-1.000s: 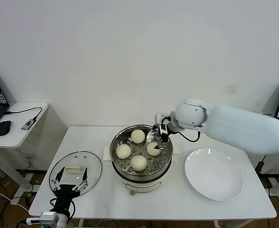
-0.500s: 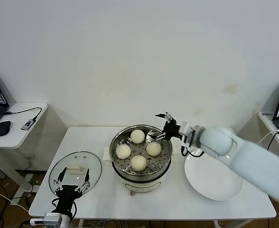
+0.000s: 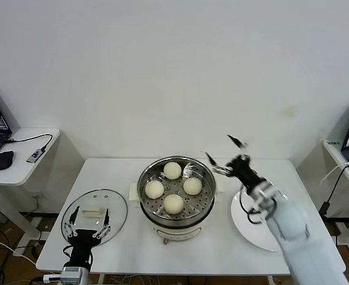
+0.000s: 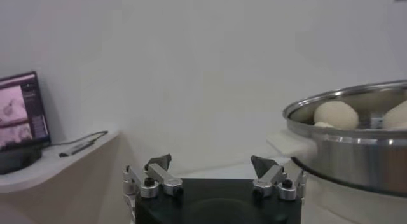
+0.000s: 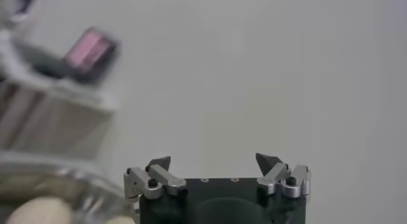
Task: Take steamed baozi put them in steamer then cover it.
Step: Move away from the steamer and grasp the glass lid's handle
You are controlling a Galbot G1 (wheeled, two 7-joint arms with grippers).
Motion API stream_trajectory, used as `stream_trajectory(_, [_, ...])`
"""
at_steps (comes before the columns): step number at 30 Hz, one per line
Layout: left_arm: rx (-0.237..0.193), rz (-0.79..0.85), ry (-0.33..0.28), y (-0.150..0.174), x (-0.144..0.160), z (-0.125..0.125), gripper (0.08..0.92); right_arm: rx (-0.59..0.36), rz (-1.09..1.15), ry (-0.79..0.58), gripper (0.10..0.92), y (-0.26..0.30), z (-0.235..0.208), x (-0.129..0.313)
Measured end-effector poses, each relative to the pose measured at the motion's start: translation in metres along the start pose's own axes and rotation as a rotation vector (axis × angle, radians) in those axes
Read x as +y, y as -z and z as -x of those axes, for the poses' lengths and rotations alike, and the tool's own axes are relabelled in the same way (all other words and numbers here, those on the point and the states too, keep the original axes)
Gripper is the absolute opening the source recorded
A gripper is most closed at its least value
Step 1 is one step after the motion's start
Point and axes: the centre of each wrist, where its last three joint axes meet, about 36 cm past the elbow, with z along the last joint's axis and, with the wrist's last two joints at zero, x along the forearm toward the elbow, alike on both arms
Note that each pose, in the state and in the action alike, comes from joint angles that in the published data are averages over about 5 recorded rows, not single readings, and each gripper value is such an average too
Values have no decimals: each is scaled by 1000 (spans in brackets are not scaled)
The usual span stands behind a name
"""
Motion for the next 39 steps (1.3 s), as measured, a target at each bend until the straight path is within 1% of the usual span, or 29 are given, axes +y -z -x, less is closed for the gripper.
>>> stream_trajectory(5, [-42, 206, 30, -16, 11, 6, 823, 63, 28, -156, 823, -17, -49, 2])
stream_trajectory(9, [-65, 437, 27, -33, 28, 10, 823, 128, 42, -260, 823, -28, -81, 7])
stream_trajectory(12, [-67, 625, 2, -48, 46, 13, 823, 170, 46, -330, 823, -34, -102, 10])
stream_trajectory(16, [-70, 853, -49, -66, 68, 19, 823, 220, 41, -412, 823, -42, -126, 13])
stream_trajectory(21, [-77, 1073, -114, -88, 90, 31, 823, 276, 38, -492, 823, -51, -151, 19])
stream_trajectory(24, [-80, 1159, -146, -97, 100, 40, 823, 298, 40, -533, 823, -54, -160, 21])
stream_trajectory(29, [-82, 1246, -188, -109, 111, 54, 823, 322, 43, -588, 823, -54, -172, 23])
stream_trajectory(33, [-86, 1287, -213, -116, 115, 64, 823, 338, 48, -612, 823, -53, -178, 26])
stream_trajectory(39, [-100, 1318, -233, -118, 114, 77, 823, 353, 52, -633, 823, -52, -184, 31])
